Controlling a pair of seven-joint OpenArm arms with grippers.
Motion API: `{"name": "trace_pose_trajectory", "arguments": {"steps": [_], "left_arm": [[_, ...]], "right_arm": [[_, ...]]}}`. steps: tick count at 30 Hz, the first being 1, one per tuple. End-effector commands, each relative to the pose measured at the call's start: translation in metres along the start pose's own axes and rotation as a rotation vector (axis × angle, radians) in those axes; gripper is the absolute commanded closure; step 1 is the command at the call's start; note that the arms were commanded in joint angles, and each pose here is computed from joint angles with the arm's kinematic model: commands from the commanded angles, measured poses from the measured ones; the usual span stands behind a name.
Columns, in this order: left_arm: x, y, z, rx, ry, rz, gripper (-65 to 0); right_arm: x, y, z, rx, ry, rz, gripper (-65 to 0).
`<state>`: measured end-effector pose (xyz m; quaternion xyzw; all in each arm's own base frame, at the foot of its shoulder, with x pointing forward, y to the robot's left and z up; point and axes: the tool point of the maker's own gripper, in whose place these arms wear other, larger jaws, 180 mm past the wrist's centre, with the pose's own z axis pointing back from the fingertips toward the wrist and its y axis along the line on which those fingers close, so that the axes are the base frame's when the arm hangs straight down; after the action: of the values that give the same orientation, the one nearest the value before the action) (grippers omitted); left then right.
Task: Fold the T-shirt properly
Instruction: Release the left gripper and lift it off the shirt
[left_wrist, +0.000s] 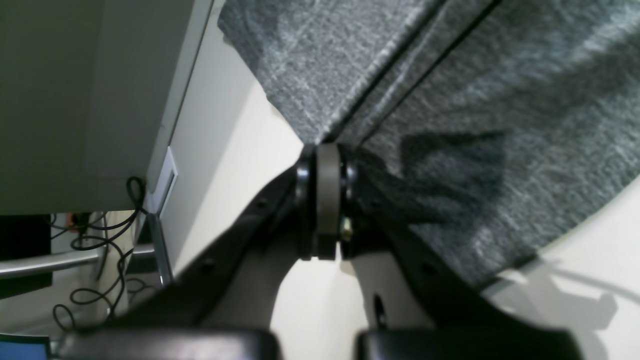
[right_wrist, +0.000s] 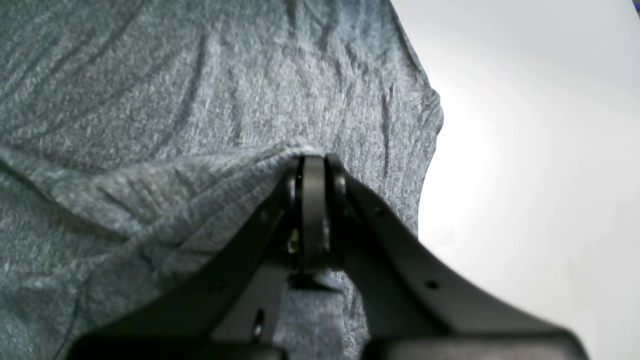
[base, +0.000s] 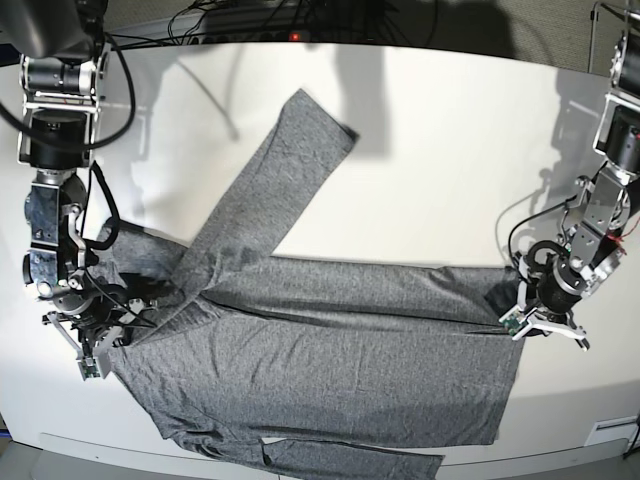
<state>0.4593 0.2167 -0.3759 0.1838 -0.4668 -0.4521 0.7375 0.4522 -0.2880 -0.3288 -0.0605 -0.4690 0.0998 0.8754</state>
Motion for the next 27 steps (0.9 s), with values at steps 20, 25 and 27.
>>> {"name": "trace_pose_trajectory", "arguments": {"steps": [20,25,27], "left_arm": [[0.038,0.013,-0.007,0.045,-0.101,0.099,0.0],[0.040,0.014,-0.007,0.047,-0.109,0.099,0.0],[0.042,0.016,-0.008,0.050,-0.112,0.099,0.0]], "right_arm": [[0.023,0.005,-0.011,-0.016,-0.083,0.014,0.0],[0.014,-0.002,-0.023,-0.017,-0.046,-0.026,0.0],[0.015,-0.005,-0.028,-0.017,-0.038,-0.044,0.0]]}}
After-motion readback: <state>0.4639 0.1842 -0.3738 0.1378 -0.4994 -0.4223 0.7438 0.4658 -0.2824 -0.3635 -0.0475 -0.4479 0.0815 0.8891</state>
